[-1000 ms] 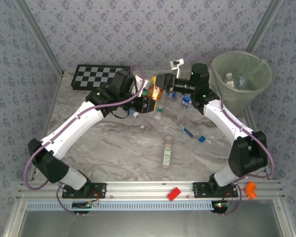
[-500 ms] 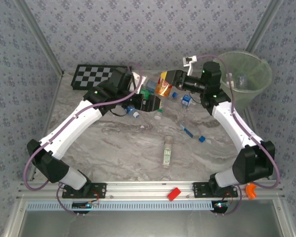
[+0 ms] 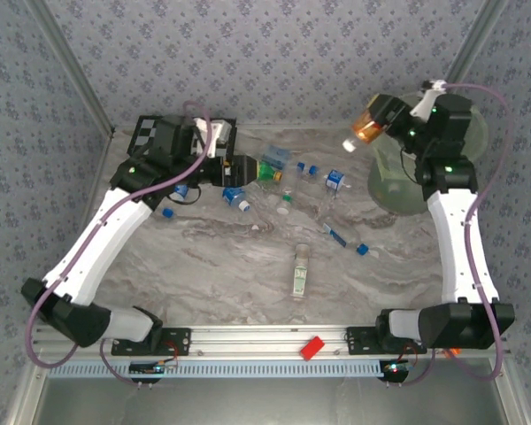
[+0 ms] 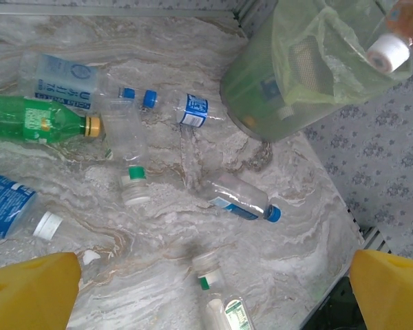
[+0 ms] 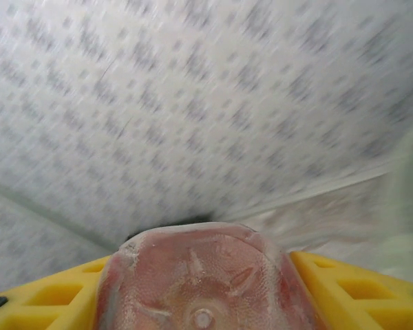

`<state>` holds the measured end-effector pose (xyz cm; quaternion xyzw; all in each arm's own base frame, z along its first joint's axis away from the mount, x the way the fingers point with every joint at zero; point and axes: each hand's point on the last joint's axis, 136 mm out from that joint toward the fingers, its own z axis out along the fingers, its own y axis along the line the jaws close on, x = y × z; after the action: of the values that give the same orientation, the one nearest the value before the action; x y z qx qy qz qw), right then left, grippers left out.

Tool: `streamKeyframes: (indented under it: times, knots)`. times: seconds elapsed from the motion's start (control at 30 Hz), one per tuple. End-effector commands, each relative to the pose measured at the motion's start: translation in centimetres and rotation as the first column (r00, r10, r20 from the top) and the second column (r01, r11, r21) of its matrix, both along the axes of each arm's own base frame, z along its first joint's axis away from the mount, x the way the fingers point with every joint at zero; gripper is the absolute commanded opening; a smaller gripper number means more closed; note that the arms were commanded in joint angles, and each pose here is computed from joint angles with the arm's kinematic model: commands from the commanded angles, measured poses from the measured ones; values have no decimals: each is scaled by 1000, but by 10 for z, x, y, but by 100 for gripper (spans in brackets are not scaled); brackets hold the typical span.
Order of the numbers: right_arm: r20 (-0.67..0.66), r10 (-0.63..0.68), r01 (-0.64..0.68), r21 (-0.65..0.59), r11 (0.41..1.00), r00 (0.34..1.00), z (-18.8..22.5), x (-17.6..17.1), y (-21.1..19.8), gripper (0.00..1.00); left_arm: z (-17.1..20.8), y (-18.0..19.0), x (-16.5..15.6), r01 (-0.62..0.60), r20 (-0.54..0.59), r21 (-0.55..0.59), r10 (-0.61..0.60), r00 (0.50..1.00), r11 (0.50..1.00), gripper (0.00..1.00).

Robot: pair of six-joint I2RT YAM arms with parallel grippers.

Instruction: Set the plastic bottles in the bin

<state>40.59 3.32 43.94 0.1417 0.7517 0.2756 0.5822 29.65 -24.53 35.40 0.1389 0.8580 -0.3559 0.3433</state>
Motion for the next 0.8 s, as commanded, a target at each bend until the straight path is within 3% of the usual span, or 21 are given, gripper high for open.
streamKeyframes:
  times: [0.0, 0.23, 0.5, 0.6, 0.77]
  knots:
    - [21, -277, 277, -145, 950, 961, 15, -13, -59, 59, -5, 13, -6, -29, -32, -7, 29, 999, 1000, 100]
    - [89, -500, 500, -313, 807, 862, 33, -13, -117, 59, -13, 19, -23, -16, -70, -38, 13, 997, 999, 100]
    - [63, -661, 599, -496, 629, 747, 13, -10, -176, 60, -13, 24, -33, 3, -57, -24, -4, 998, 1000, 100]
    - [19, -683, 590, -521, 617, 730, -4, -7, -197, 60, -17, 21, -29, 1, -56, -36, -3, 998, 999, 100]
    - [-39, -664, 567, -484, 666, 747, -30, 3, -208, 60, -23, 18, -14, -51, -61, -58, 48, 997, 997, 100]
